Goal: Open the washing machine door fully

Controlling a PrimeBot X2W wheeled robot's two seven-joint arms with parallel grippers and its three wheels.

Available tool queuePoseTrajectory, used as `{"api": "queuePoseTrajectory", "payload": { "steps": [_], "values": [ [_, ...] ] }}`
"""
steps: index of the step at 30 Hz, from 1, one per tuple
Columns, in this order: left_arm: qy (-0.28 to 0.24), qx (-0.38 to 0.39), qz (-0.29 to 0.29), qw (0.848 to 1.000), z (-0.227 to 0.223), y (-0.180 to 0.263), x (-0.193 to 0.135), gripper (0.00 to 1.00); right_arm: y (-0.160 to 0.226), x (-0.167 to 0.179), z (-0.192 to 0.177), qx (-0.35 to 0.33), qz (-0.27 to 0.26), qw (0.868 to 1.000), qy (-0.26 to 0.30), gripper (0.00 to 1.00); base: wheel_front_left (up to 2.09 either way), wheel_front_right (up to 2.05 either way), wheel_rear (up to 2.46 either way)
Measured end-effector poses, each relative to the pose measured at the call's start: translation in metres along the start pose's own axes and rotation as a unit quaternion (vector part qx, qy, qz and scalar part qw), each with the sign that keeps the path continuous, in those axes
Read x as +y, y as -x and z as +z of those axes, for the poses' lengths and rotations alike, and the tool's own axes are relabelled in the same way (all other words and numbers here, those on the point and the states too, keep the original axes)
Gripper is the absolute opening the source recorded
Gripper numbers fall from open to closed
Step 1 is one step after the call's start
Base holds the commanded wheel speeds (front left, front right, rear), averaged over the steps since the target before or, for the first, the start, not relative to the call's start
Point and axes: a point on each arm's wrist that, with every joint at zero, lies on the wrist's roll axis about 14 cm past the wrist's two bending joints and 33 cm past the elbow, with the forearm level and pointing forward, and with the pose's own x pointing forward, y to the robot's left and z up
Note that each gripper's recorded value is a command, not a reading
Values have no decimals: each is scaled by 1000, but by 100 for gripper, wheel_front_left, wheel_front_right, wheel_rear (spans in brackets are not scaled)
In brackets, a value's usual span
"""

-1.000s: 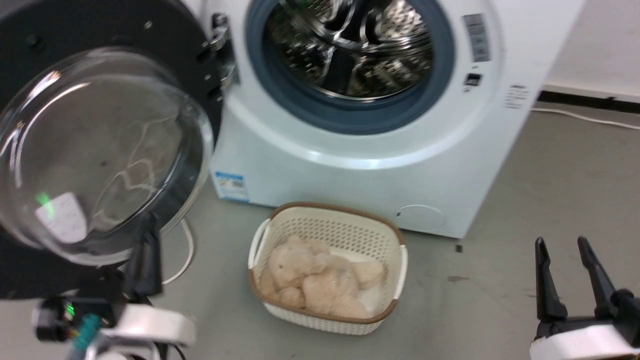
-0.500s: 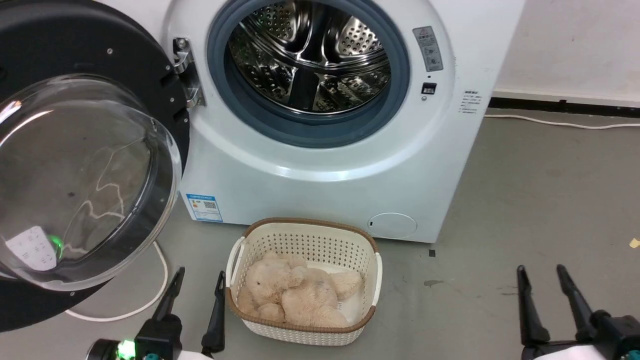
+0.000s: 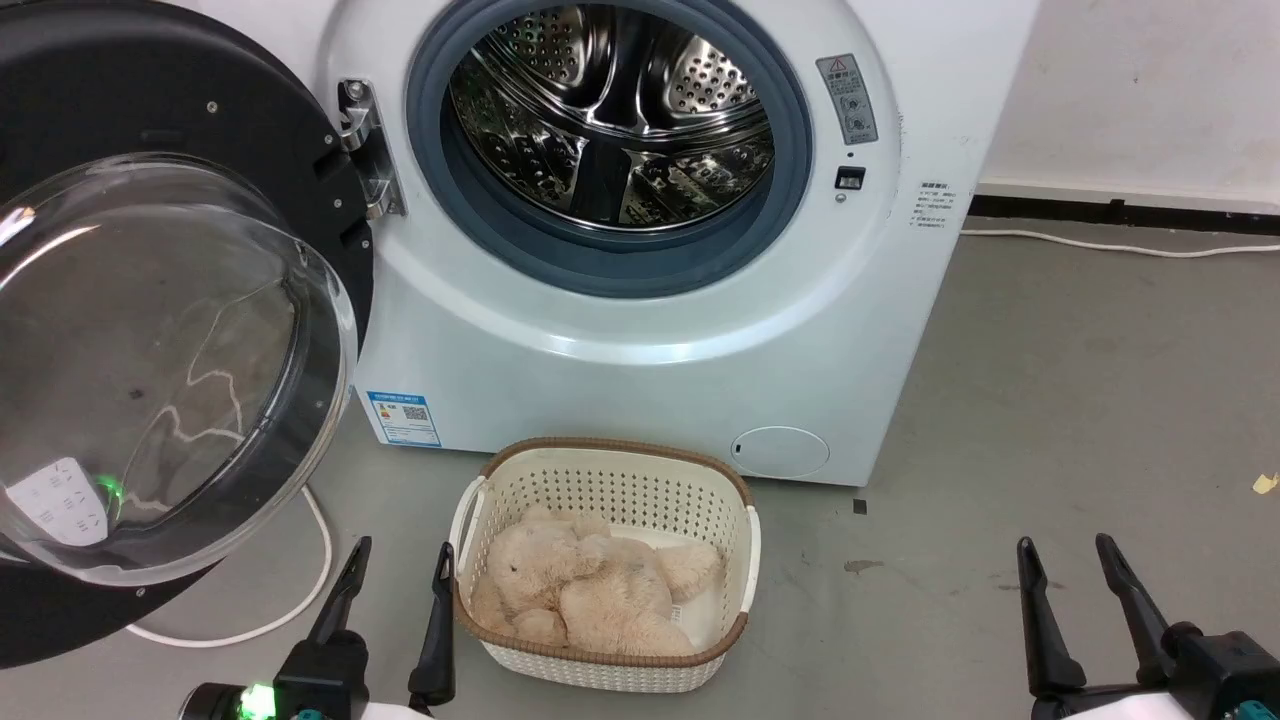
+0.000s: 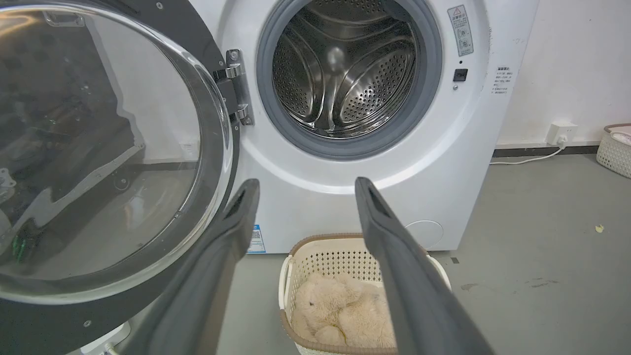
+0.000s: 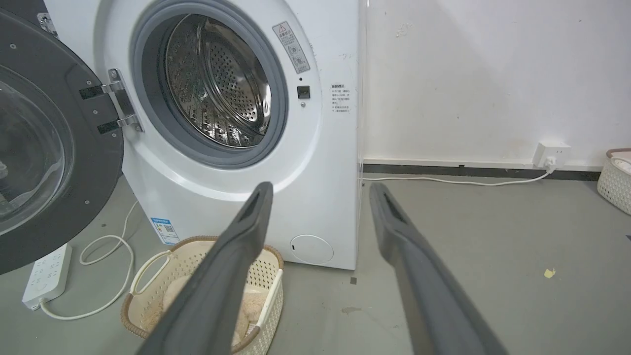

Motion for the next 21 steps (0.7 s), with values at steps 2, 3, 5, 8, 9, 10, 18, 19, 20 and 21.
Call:
{"api": "queuePoseTrajectory", "payload": {
  "steps": [2,3,5,8,9,10,18,19,20,21],
  "values": [
    [0,-1,0,1000,0,0,0,100,0,1,-1,1,1,1000,0,100,0,0,0],
    [0,-2,-1,1000,1,0,0,100,0,1,-1,1,1,1000,0,100,0,0,0],
    [0,-2,1,1000,1,-1,0,100,0,1,-1,2,1,1000,-1,100,0,0,0],
    [8,-2,8,1000,1,-1,2,0,0,1,-2,3,1,1000,-1,0,0,0,0],
    [7,-2,8,1000,1,-1,2,0,0,1,-2,3,1,1000,-1,0,0,0,0],
    [8,-1,8,1000,1,-1,2,0,0,1,-2,3,1,1000,-1,0,0,0,0],
    [8,3,9,1000,0,-2,3,0,1,1,-3,9,1,1000,-1,0,0,0,0],
    [8,4,8,1000,0,-2,2,0,1,1,-3,9,1,1000,-1,0,0,0,0],
    [8,6,7,1000,-1,-2,2,0,1,1,-3,9,2,1000,-1,0,0,0,0],
    [9,6,6,1000,-1,-2,1,0,1,1,-3,11,2,1000,-1,0,0,0,0]
  ]
}}
